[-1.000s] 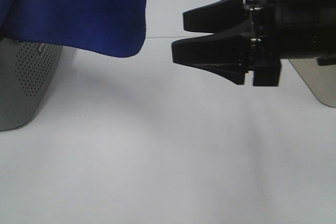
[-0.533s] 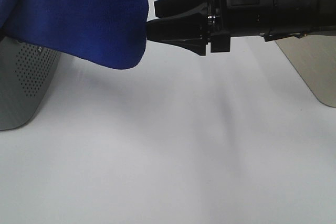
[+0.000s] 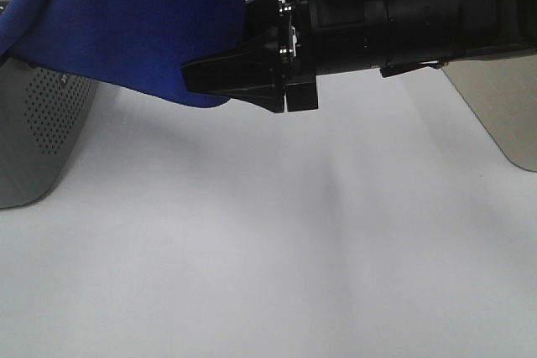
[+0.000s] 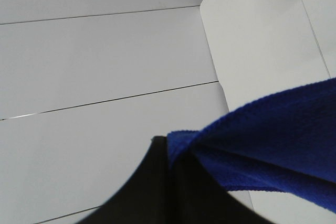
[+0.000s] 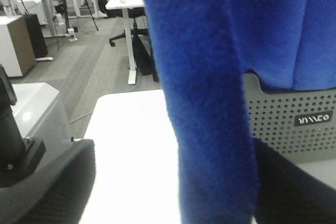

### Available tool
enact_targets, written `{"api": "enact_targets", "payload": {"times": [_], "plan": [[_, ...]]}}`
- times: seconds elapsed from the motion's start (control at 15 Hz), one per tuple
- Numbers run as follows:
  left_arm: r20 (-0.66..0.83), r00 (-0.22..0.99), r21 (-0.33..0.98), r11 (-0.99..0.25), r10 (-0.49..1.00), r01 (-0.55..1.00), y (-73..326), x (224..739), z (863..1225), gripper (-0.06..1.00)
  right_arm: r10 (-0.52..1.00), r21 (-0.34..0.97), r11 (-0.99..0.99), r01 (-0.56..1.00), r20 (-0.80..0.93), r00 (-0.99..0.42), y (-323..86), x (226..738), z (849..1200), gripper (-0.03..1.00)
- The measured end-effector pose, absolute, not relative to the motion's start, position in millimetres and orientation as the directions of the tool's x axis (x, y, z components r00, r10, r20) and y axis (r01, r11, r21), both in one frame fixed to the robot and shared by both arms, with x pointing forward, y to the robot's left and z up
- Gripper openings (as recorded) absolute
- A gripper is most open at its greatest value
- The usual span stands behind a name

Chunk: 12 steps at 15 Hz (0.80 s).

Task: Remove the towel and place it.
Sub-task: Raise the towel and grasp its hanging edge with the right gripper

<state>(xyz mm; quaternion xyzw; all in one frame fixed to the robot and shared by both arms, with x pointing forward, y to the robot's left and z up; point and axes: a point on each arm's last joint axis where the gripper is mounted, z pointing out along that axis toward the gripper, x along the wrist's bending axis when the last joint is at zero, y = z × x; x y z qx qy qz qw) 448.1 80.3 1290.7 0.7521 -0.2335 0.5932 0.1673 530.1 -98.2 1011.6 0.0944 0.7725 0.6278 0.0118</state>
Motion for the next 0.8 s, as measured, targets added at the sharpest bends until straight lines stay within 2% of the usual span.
{"api": "enact_targets", "payload": {"times": [0.2, 0.33, 0.47, 0.53, 0.6, 0.8], "plan": [[0.970, 0.191, -0.021, -0.833, -0.151, -0.552, 79.4, 448.4, 1290.0, 0.00, 0.213, 0.964, 0.229, 0.136, 0.087, -0.973, -98.7, 534.0, 1007.9, 0.75], [0.970, 0.191, -0.021, -0.833, -0.151, -0.552, 79.4, 448.4, 1290.0, 0.00, 0.218, 0.963, 0.232, 0.136, 0.085, -0.972, -98.9, 534.5, 1007.6, 0.68], [0.970, 0.191, -0.021, -0.833, -0.151, -0.553, 79.3, 448.4, 1290.1, 0.00, 0.236, 0.960, 0.243, 0.139, 0.080, -0.968, -99.5, 536.0, 1006.5, 0.43], [0.970, 0.194, -0.014, -0.834, -0.145, -0.551, 79.3, 448.4, 1290.1, 0.00, 0.273, 0.953, 0.259, 0.158, 0.084, -0.958, -100.9, 538.9, 1004.3, 0.15], [0.970, 0.203, 0.001, -0.836, -0.132, -0.548, 79.3, 448.4, 1290.1, 0.00, 0.277, 0.952, 0.260, 0.163, 0.088, -0.957, -101.0, 539.1, 1004.1, 0.02], [0.969, 0.230, 0.049, -0.842, -0.090, -0.538, 79.3, 448.4, 1290.1, 0.00, 0.281, 0.950, 0.256, 0.177, 0.102, -0.954, -101.0, 539.1, 1004.1, 0.02]]}}
